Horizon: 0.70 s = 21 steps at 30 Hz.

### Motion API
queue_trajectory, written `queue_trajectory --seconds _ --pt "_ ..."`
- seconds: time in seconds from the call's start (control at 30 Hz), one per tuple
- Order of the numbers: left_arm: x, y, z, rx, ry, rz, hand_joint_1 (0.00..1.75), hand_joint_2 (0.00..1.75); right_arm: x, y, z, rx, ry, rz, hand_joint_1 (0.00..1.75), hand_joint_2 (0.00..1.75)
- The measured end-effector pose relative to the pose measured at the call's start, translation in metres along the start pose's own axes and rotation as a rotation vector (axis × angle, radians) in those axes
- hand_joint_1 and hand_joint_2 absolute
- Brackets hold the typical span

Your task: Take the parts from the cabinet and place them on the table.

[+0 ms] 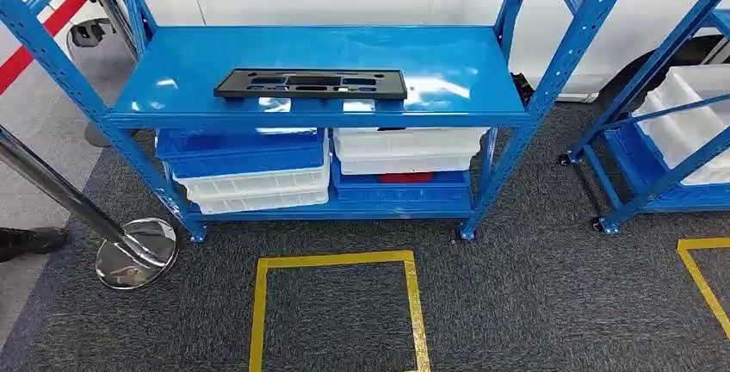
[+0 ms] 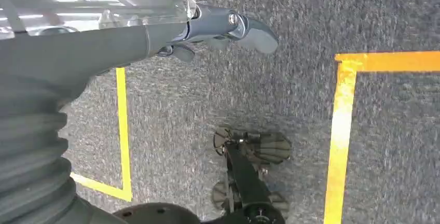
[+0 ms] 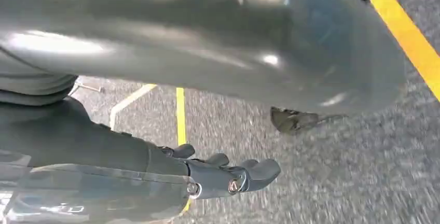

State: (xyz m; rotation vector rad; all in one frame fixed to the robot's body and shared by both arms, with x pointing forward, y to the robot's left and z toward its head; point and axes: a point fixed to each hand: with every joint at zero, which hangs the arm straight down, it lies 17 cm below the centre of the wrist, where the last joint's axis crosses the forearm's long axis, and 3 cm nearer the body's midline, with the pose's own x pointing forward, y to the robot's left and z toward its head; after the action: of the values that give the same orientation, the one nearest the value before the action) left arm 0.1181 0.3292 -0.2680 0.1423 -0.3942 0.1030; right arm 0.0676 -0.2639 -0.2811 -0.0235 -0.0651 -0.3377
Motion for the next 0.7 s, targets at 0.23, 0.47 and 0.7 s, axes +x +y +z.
queue_trajectory --seconds 0.23,0.47,0.7 --pt "0.0019 0.0014 -0.0005 0.003 -0.003 0.003 0.00 1.75 -0.0046 -0.0026 -0.0003 -0.013 0.025 0.035 0.00 0.00" --pt "0.0027 0.0065 -0.0009 0.015 -0.009 0.008 0.00 1.75 -0.0040 -0.0037 -0.0004 -0.016 0.021 0.071 0.00 0.00" --pt "0.0027 0.0068 -0.0010 0.016 -0.009 0.006 0.00 1.75 -0.0008 -0.0057 -0.0007 -0.029 0.002 0.099 0.00 0.00"
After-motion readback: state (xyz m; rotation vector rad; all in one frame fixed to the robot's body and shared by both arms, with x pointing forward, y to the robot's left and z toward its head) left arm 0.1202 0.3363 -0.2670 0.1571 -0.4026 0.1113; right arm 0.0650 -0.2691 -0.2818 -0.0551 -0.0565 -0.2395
